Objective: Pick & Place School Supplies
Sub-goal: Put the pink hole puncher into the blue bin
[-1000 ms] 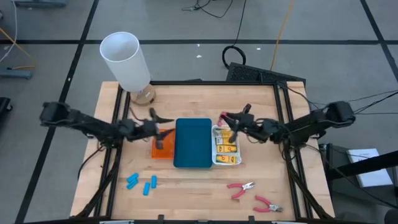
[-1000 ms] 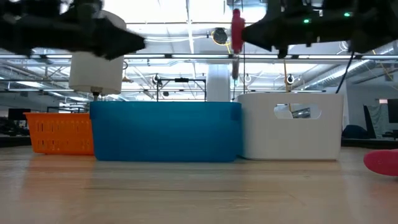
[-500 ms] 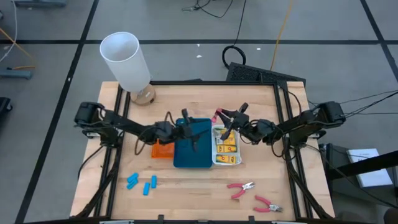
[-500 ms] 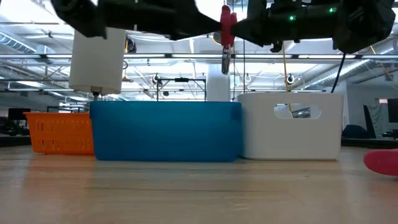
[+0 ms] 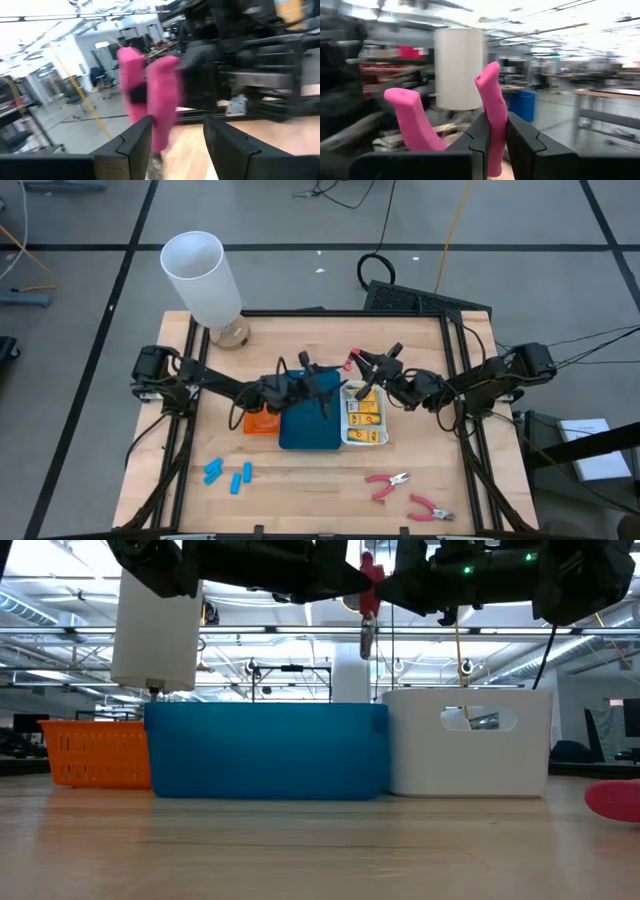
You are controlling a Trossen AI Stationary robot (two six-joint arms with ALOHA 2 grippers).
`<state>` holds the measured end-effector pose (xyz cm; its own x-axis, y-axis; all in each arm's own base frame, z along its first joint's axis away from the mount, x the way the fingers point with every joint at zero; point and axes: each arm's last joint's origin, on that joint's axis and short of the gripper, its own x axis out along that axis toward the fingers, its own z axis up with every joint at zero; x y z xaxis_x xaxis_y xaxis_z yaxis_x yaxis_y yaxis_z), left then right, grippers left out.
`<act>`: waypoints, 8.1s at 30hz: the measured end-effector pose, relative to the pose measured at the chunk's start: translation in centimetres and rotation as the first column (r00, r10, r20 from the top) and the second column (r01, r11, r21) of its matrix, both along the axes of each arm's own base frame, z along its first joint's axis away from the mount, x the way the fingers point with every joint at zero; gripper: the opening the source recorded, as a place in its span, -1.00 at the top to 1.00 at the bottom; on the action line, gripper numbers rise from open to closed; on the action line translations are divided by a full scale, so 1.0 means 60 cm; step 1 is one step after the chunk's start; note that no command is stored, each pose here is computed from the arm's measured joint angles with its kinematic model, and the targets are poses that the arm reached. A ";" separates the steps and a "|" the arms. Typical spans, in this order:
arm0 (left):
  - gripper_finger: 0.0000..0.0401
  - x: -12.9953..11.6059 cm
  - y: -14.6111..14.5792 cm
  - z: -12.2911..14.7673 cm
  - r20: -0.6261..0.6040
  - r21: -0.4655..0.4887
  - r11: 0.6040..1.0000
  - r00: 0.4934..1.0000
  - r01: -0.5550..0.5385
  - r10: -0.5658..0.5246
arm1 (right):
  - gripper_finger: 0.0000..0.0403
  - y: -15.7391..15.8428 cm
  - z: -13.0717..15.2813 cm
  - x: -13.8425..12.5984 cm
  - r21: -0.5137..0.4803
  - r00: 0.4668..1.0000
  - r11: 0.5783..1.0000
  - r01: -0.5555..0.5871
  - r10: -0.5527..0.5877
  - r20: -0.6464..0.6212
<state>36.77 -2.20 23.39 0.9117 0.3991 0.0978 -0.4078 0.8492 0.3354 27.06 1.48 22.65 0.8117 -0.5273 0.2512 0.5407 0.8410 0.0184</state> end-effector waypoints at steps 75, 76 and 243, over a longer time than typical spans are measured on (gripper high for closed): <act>0.64 -0.141 -0.030 -0.142 -0.466 -0.310 0.948 0.881 -0.078 -0.080 | 0.18 0.042 0.001 -0.169 0.107 0.966 0.961 -0.256 0.257 0.006; 0.64 -0.139 -0.031 -0.146 -0.481 -0.285 0.957 0.872 -0.063 -0.086 | 0.18 0.042 0.001 -0.169 0.108 0.967 0.961 -0.256 0.256 0.007; -0.27 -0.024 -0.047 -0.017 0.038 -0.253 0.828 0.860 0.500 -0.508 | 0.84 0.078 0.032 -0.079 -0.006 0.845 0.845 -0.535 0.535 0.004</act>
<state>35.36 -5.02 22.38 0.9936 -0.1098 0.0281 0.1067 0.9898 0.0944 22.31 6.19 24.57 0.9662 -0.0108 0.2577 0.0069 0.9998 0.0161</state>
